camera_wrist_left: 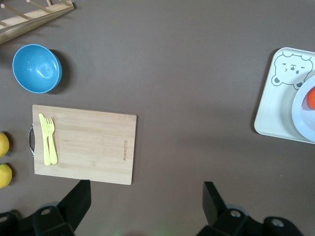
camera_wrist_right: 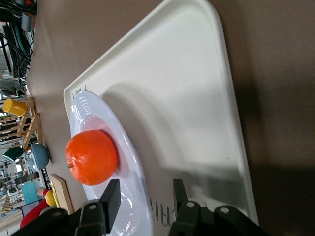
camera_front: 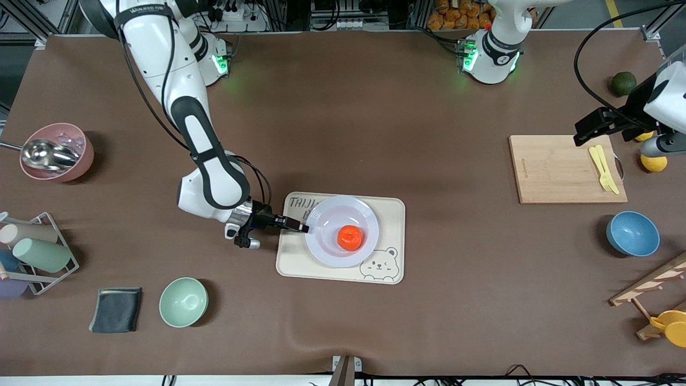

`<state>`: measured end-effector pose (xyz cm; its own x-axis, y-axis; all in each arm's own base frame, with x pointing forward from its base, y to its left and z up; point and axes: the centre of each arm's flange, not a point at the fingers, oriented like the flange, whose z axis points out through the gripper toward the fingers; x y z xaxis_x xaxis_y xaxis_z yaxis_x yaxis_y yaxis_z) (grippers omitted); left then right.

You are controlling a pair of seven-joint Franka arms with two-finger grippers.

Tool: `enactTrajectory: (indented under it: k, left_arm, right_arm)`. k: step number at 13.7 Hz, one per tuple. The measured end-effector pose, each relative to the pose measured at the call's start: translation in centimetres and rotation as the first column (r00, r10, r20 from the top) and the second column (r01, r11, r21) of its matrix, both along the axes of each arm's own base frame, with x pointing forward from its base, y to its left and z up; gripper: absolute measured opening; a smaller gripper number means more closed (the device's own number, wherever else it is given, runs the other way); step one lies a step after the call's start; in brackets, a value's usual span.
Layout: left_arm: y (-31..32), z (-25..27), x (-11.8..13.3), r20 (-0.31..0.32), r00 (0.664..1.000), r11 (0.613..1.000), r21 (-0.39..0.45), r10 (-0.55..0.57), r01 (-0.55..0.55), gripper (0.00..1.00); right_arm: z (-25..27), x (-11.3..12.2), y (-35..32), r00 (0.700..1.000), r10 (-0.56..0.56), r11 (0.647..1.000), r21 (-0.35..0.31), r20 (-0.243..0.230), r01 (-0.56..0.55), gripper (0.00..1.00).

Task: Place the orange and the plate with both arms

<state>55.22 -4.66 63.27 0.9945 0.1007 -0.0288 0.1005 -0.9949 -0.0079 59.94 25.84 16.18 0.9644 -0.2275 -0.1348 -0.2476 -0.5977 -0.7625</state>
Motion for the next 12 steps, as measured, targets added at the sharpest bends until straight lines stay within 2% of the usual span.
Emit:
enactTrajectory:
  k: [3,6,7,8,9,11,12]
  left_arm:
    - [0.0,0.0,0.0,0.000,1.000,1.000,0.000,0.000,0.000,1.00]
    - [0.2,0.0,0.0,0.000,1.000,1.000,0.000,0.003,-0.003,1.00]
    - [0.2,0.0,0.0,0.000,1.000,1.000,0.000,0.004,-0.004,1.00]
    - [0.2,0.0,0.0,-0.001,1.000,1.000,0.000,0.004,-0.004,1.00]
    - [0.1,0.0,0.0,-0.001,1.000,1.000,0.000,0.002,-0.002,1.00]
    - [-0.4,0.0,-0.1,-0.006,1.000,1.000,0.001,-0.001,0.001,1.00]
    - [-0.9,0.0,-0.3,-0.012,1.000,1.000,0.002,0.002,-0.002,1.00]
  right_arm:
    - [3.8,1.1,-1.6,0.997,0.043,0.999,-0.008,-0.062,-0.044,0.52]
    - [6.2,2.0,-5.5,0.989,0.111,0.994,-0.007,-0.093,-0.112,0.59]
    - [6.7,2.2,-7.2,0.985,0.145,0.988,-0.034,-0.098,-0.149,0.59]
    - [7.4,2.3,-8.9,0.975,0.187,0.978,-0.073,-0.116,-0.196,0.53]
    - [8.4,2.4,-10.6,0.961,0.232,0.963,-0.106,-0.151,-0.249,0.52]
    - [12.1,3.1,-14.3,0.926,0.308,0.925,-0.159,-0.219,-0.345,0.53]
    - [13.9,3.5,-16.2,0.914,0.330,0.907,-0.187,-0.237,-0.377,0.56]
